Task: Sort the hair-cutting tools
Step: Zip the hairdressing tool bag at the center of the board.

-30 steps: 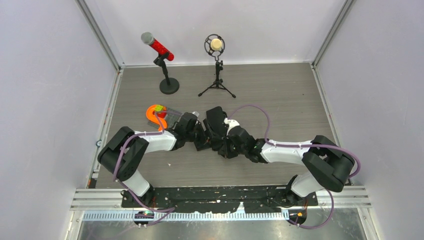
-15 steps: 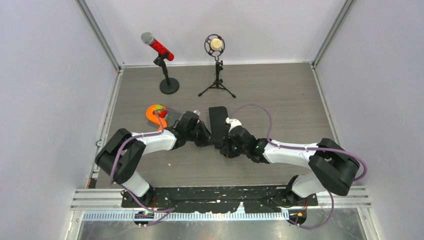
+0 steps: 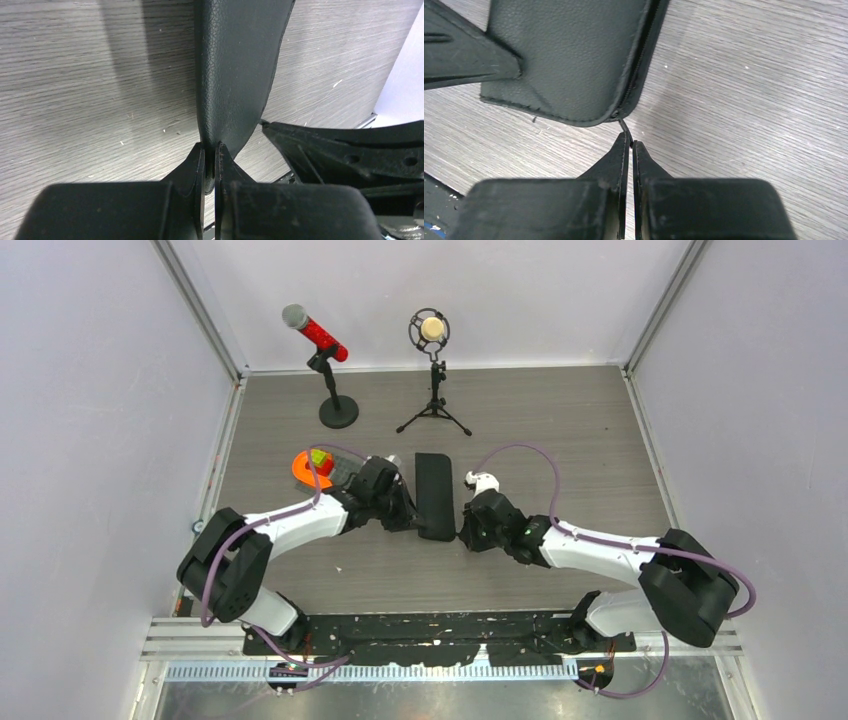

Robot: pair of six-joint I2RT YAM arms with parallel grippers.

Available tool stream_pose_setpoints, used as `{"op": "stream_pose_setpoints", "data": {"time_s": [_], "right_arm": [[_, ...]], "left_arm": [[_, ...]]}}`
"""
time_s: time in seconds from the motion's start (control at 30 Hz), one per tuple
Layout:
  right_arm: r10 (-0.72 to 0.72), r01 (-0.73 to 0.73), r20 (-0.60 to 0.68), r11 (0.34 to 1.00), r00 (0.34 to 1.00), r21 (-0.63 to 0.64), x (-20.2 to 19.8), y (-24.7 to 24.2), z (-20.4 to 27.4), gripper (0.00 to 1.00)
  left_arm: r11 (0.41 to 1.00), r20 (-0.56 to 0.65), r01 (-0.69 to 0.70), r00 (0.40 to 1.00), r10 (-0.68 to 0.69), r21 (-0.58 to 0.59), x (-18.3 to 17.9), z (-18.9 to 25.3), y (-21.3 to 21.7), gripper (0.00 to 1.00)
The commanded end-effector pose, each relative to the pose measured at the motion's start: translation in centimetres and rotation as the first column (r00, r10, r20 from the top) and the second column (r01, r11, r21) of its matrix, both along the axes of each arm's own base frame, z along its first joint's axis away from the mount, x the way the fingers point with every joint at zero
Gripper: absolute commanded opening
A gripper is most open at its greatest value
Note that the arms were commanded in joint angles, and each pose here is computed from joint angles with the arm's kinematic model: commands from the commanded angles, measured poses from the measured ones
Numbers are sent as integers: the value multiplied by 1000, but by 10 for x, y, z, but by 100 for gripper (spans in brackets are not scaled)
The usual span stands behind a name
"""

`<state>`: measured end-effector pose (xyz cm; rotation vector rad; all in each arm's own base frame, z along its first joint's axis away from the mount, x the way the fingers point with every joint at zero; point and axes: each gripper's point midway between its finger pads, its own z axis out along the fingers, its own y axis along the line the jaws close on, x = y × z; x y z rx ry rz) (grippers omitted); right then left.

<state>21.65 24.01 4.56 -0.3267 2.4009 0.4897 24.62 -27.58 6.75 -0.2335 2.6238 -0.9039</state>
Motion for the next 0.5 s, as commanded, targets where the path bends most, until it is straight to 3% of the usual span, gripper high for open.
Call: {"op": "stream_pose_setpoints", "data": {"time_s": [0.0, 0.23, 0.47], "right_arm": [[-53, 53, 5, 984, 999, -167, 2, -45, -21, 5], [29, -28, 6, 992, 1000, -121, 6, -29, -22, 5], [144, -145, 70, 989, 987, 12, 9, 13, 3, 6]], "left_arm": [[986, -5, 35, 999, -35, 160, -9, -22, 39, 0], [949, -41, 236, 972, -233, 211, -16, -27, 48, 0], [923, -49, 260, 965, -257, 285, 10, -21, 63, 6]]}}
